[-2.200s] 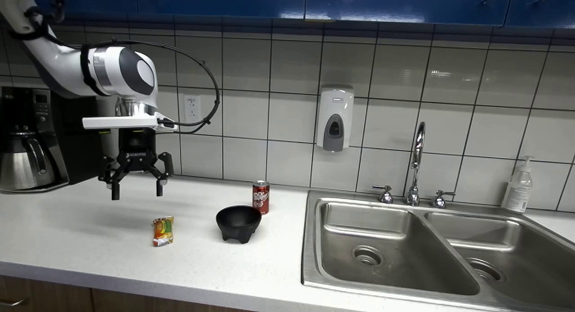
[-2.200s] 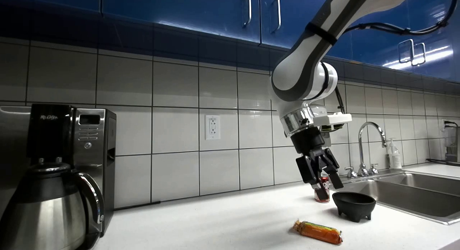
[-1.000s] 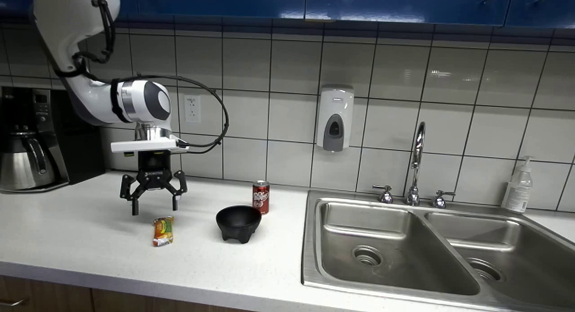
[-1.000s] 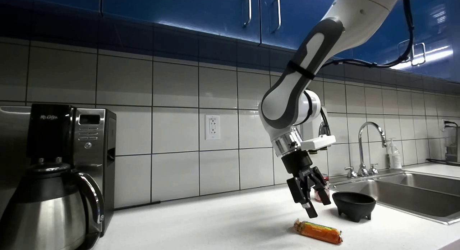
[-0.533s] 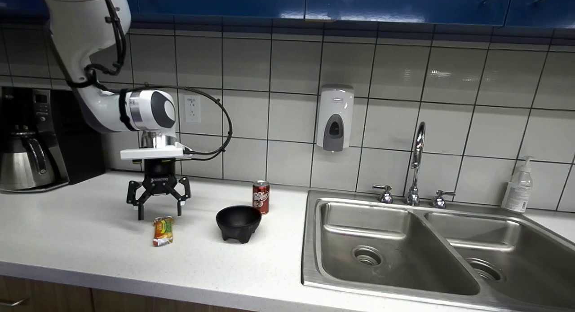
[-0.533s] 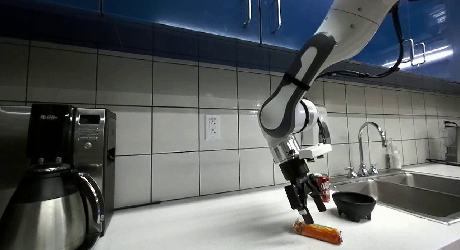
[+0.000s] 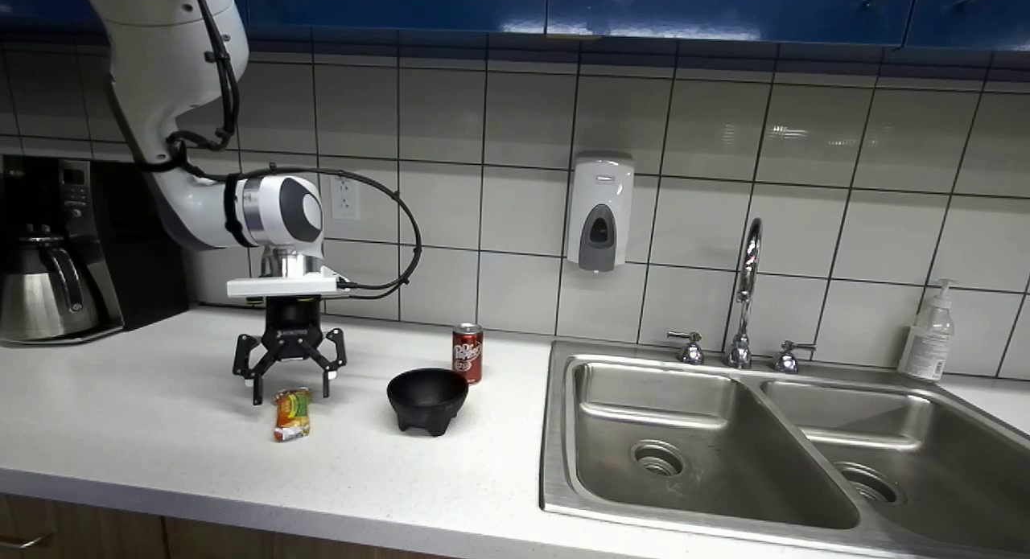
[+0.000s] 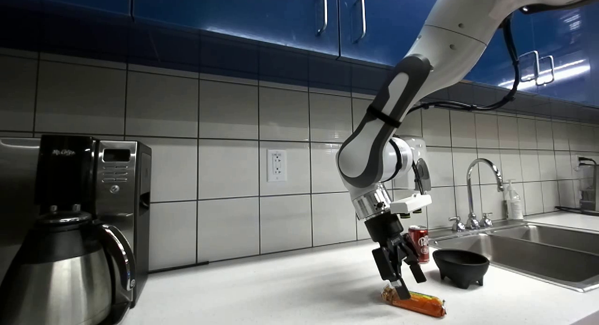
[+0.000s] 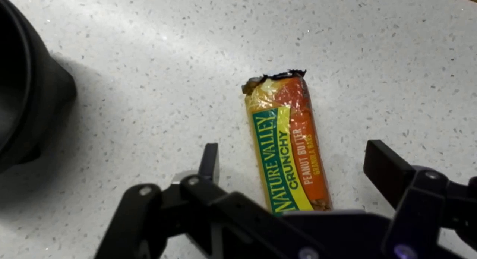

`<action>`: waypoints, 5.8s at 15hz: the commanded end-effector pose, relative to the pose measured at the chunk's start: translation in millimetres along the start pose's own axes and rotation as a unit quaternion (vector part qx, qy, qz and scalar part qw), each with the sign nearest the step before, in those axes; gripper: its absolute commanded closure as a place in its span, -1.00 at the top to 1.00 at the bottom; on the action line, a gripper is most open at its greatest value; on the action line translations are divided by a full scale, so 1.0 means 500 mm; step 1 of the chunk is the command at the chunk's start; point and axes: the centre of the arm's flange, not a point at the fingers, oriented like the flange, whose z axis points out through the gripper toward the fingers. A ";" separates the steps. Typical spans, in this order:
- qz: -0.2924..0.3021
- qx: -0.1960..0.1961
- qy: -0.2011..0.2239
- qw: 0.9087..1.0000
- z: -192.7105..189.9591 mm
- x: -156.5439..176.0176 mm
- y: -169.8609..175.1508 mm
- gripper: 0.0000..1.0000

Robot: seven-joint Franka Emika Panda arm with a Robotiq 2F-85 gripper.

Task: Put the orange packet in the black bowl

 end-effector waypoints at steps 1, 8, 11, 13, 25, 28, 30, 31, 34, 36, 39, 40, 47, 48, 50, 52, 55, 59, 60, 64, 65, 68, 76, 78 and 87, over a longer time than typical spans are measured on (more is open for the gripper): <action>-0.016 -0.006 0.000 1.000 0.003 0.014 0.015 1.00; -0.019 -0.001 -0.006 1.000 0.015 0.022 0.015 0.50; -0.019 -0.002 -0.007 1.000 0.016 0.022 0.014 0.16; -0.018 -0.002 -0.006 1.000 0.014 0.022 0.014 -0.17; -0.014 -0.012 0.021 1.000 -0.041 -0.020 -0.002 -0.64; -0.010 -0.017 0.038 0.999 -0.072 -0.043 -0.002 -0.64; -0.004 -0.021 0.050 0.999 -0.095 -0.060 0.003 -0.64; -0.001 -0.022 0.055 0.998 -0.105 -0.067 0.007 -0.64; 0.019 -0.024 0.071 0.997 -0.133 -0.082 0.026 -0.64; 0.038 -0.018 0.082 0.996 -0.146 -0.090 0.050 -0.64; 0.067 0.002 0.092 0.994 -0.151 -0.100 0.098 -0.64; 0.078 0.011 0.095 0.992 -0.149 -0.105 0.115 -0.64; 0.150 0.041 0.116 0.981 -0.139 -0.154 0.216 -0.64; 0.159 0.044 0.118 0.979 -0.137 -0.161 0.229 -0.64; 0.172 0.052 0.121 0.976 -0.132 -0.174 0.251 -0.64; 0.186 0.056 0.122 0.973 -0.127 -0.186 0.269 -0.64; 0.205 0.066 0.123 0.969 -0.116 -0.203 0.295 -0.64; 0.233 0.078 0.121 0.962 -0.098 -0.225 0.326 -0.64; 0.238 0.080 0.120 0.960 -0.095 -0.229 0.332 -0.64; 0.263 0.086 0.115 0.954 -0.079 -0.243 0.353 -0.64; 0.270 0.088 0.113 0.952 -0.075 -0.247 0.358 -0.64; 0.287 0.094 0.108 0.947 -0.061 -0.259 0.372 -0.64; 0.305 0.107 0.098 0.941 -0.033 -0.265 0.391 0.36; 0.307 0.107 0.097 0.941 -0.031 -0.265 0.390 0.51; 0.308 0.113 0.104 0.939 -0.042 -0.276 0.360 1.00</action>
